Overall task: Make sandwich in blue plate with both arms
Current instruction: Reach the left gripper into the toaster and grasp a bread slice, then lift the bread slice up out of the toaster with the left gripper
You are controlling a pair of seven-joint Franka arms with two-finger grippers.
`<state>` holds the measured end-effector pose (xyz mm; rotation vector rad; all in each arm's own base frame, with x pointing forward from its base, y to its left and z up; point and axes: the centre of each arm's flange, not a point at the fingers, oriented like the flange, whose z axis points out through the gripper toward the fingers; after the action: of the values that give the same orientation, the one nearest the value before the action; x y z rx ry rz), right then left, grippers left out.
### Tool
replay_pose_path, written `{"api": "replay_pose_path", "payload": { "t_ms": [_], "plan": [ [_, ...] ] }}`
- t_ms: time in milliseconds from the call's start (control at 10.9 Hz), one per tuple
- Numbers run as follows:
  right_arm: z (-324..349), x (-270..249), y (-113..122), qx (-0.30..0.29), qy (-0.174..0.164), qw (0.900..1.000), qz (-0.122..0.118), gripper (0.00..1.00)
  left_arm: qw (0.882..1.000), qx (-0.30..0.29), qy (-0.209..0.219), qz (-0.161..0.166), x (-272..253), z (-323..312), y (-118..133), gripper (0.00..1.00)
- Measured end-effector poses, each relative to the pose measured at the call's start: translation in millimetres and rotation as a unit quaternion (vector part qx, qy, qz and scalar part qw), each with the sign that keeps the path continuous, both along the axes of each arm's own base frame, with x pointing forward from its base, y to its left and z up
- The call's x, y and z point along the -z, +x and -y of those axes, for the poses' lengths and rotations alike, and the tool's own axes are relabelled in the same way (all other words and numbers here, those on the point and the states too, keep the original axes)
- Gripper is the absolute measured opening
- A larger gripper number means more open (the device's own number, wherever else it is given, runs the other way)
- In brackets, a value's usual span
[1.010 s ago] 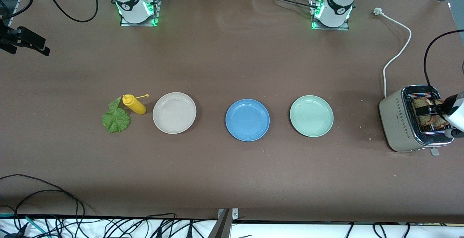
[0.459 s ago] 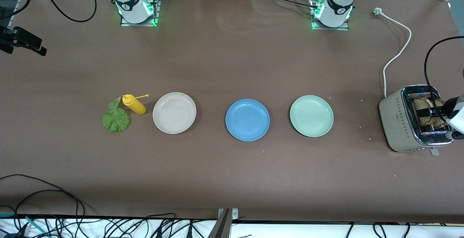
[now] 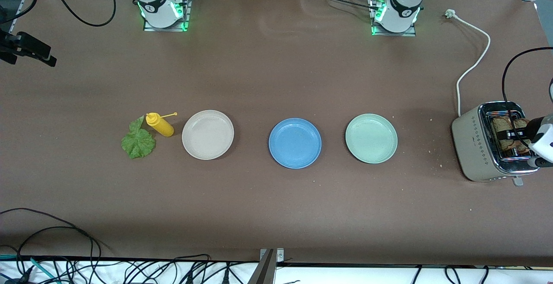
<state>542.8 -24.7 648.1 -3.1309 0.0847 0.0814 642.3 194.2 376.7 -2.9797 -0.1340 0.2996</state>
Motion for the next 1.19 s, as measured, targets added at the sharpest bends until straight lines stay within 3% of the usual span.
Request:
{"api": "replay_pose_path", "payload": {
  "t_ms": [275, 367, 734, 918, 1193],
  "plan": [
    [-1, 0, 0, -0.001, 0.0, 1.0, 0.0, 1.0, 1.0, 0.003, -0.001, -0.001, 0, 0, 0, 0.19],
    [-1, 0, 0, -0.001, 0.0, 1.0, 0.0, 1.0, 1.0, 0.008, -0.002, -0.002, 0, 0, 0, 0.13],
    [-2, 0, 0, -0.001, 0.0, 1.0, 0.0, 1.0, 1.0, 0.014, -0.008, -0.024, -19, 4, -5, 0.13],
    [-2, 0, 0, -0.002, 0.0, 1.0, 0.001, 1.0, 1.0, 0.017, -0.009, -0.025, -73, 20, -16, 0.12],
    [-2, 0, 0, -0.002, 0.001, 1.0, 0.001, 1.0, 0.999, 0.046, -0.008, 0.002, -149, 64, -34, 0.08]
  ]
}}
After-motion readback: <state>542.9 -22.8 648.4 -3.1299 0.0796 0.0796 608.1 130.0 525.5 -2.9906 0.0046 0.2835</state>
